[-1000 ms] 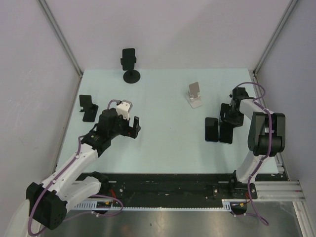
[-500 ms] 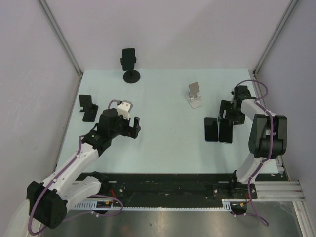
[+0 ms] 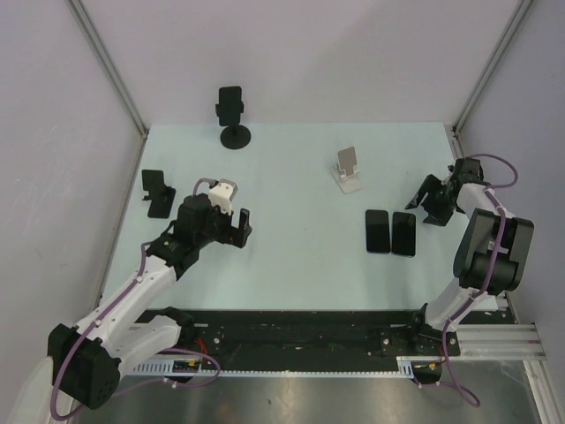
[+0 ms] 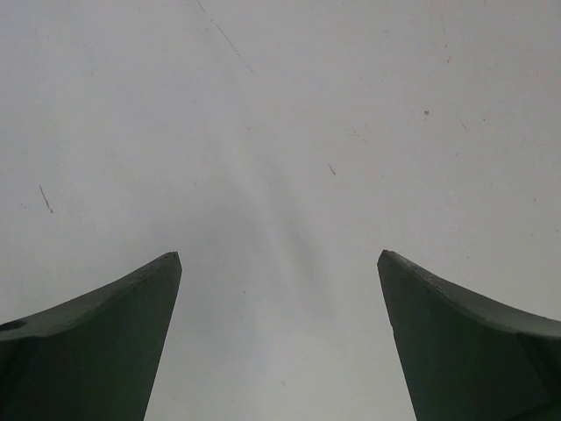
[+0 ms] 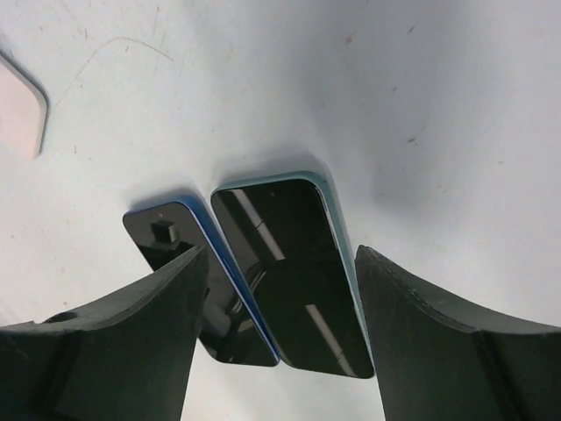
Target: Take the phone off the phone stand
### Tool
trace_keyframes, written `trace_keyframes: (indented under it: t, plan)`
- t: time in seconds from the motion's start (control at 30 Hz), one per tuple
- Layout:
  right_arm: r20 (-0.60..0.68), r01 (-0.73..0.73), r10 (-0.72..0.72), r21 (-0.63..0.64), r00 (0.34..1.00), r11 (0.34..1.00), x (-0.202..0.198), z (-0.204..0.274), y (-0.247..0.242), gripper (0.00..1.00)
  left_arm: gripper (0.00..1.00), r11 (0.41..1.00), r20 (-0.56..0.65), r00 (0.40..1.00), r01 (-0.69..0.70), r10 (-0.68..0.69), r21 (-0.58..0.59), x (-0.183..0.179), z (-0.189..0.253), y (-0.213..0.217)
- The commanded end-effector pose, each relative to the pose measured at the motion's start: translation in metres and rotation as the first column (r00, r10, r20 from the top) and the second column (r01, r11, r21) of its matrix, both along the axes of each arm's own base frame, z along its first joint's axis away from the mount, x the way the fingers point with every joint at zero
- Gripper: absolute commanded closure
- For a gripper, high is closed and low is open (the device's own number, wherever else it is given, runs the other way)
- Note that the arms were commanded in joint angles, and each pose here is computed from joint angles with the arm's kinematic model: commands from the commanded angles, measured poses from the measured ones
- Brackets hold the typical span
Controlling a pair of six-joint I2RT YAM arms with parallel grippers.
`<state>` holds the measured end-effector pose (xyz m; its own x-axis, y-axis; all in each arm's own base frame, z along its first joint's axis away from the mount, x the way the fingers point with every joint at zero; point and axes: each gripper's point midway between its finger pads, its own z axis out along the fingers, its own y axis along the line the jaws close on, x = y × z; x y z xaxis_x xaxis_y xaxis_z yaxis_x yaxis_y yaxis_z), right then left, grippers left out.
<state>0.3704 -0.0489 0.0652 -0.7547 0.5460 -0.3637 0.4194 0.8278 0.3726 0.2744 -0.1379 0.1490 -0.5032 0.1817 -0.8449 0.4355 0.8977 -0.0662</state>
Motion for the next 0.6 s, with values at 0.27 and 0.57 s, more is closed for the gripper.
trace_keyframes:
  t: [0.27, 0.57]
  plan:
    - [-0.005, 0.009, -0.008, 0.164, 1.0, 0.986, 0.001, -0.031, 0.018, 0.32, 0.0, 1.0, 0.058, 0.998, 0.013, -0.013, 0.004, 0.007, 0.019, -0.003]
    - [0.033, -0.02, 0.014, 0.196, 0.999, 0.98, 0.01, -0.025, 0.031, 0.33, 0.0, 1.0, 0.054, 0.998, 0.012, -0.012, 0.007, 0.007, 0.018, -0.002]
